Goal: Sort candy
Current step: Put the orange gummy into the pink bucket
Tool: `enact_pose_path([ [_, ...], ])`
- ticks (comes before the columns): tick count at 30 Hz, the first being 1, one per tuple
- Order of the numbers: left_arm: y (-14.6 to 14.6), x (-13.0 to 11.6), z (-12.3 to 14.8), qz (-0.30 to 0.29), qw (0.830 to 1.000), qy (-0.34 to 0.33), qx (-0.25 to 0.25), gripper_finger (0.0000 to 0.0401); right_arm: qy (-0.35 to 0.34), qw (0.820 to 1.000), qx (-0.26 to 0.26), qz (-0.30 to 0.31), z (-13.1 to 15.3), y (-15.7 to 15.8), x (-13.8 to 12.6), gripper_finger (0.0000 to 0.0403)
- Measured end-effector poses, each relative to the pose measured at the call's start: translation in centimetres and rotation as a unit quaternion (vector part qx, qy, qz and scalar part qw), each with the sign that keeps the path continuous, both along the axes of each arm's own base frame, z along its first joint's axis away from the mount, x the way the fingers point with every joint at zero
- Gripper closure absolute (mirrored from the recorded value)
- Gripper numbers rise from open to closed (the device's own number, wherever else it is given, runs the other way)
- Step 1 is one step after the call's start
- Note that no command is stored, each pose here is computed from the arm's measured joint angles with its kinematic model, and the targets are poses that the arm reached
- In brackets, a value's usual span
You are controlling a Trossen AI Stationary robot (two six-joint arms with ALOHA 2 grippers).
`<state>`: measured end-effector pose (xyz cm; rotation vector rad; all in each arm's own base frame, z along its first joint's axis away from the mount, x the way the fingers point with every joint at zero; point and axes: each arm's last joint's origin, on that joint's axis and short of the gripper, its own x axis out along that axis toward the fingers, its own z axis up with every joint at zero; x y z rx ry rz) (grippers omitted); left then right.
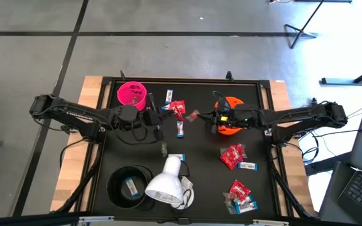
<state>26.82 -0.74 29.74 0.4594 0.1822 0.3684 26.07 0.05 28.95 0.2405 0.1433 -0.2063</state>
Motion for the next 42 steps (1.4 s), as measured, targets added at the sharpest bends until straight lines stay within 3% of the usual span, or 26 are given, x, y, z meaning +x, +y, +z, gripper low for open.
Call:
enact_pose_path([
  [15, 2.1, 0.1, 1.6, -0.014, 0.998, 0.017, -0.061, 0.0401, -0.038, 0.999, -0.016, -0.012, 3.0, -0.2, -3.7, 0.0403],
  [29, 3.2, 0.3, 6.2, -0.066, 0.994, -0.047, -0.07, 0.0401, -0.101, 0.994, -0.03, -0.016, 5.8, -0.3, -7.5, 0.0403],
  [34, 3.2, 0.3, 7.4, -0.077, 0.993, -0.057, -0.069, 0.0401, -0.067, 0.998, -0.014, -0.004, 4.8, -0.2, -6.7, 0.0403],
  [38, 3.2, 0.2, 8.3, -0.076, 0.993, -0.055, -0.071, 0.0401, -0.006, 1.0, -0.004, -0.001, 2.5, -0.1, -4.6, 0.0403],
  [42, 3.3, 0.1, 8.3, -0.069, 0.994, -0.04, -0.079, 0.0401, 0.01, 1.0, -0.004, -0.002, 1.2, -0.1, -2.7, 0.0403],
])
